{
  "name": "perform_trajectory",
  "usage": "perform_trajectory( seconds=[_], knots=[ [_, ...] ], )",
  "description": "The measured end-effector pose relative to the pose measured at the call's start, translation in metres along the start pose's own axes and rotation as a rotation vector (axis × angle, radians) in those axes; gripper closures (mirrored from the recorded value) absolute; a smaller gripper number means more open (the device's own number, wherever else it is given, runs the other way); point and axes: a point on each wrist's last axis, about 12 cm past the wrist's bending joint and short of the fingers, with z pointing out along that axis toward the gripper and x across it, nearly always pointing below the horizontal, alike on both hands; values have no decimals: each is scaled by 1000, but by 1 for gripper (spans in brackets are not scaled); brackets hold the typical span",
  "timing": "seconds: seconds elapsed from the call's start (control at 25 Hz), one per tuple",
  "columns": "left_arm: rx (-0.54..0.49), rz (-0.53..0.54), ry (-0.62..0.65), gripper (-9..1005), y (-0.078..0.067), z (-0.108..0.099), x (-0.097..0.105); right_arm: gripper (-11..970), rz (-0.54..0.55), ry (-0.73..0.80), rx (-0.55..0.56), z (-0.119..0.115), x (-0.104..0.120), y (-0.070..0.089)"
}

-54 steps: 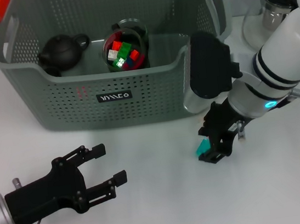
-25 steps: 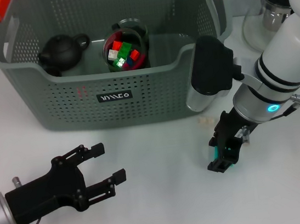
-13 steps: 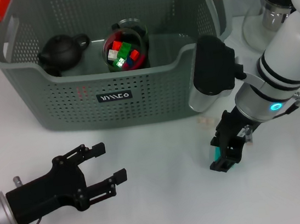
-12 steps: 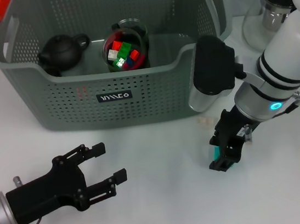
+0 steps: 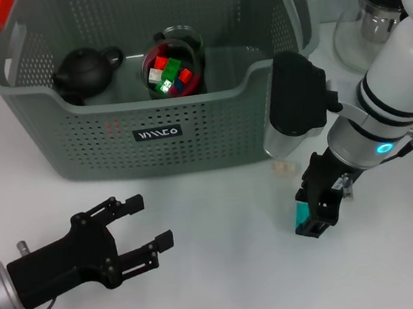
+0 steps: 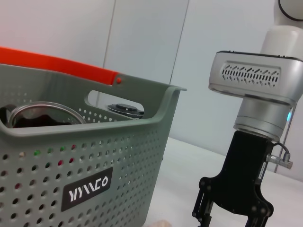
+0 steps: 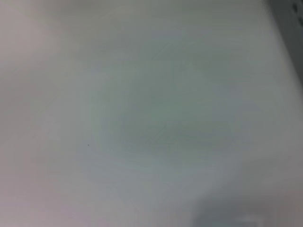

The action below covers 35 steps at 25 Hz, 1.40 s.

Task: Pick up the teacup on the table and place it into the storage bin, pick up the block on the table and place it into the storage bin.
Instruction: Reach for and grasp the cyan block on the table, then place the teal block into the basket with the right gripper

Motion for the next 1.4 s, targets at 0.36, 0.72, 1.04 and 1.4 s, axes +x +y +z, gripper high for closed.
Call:
perform_trajectory(
  seconds=[0.36, 0.72, 1.04, 1.4],
  knots=[
    [-1, 3, 0, 185, 1, 0, -1, 352, 2, 7, -4, 1, 1, 1],
    [0, 4, 1, 185, 1, 0, -1, 430, 16, 3, 2, 0, 3, -2],
    [-3, 4, 0, 185, 2, 0, -1, 538, 28, -36, -2, -8, 2, -4],
    [-9, 5, -1, 185, 2, -2, -1, 539, 35, -513, -157, -65, 29, -3]
  ],
)
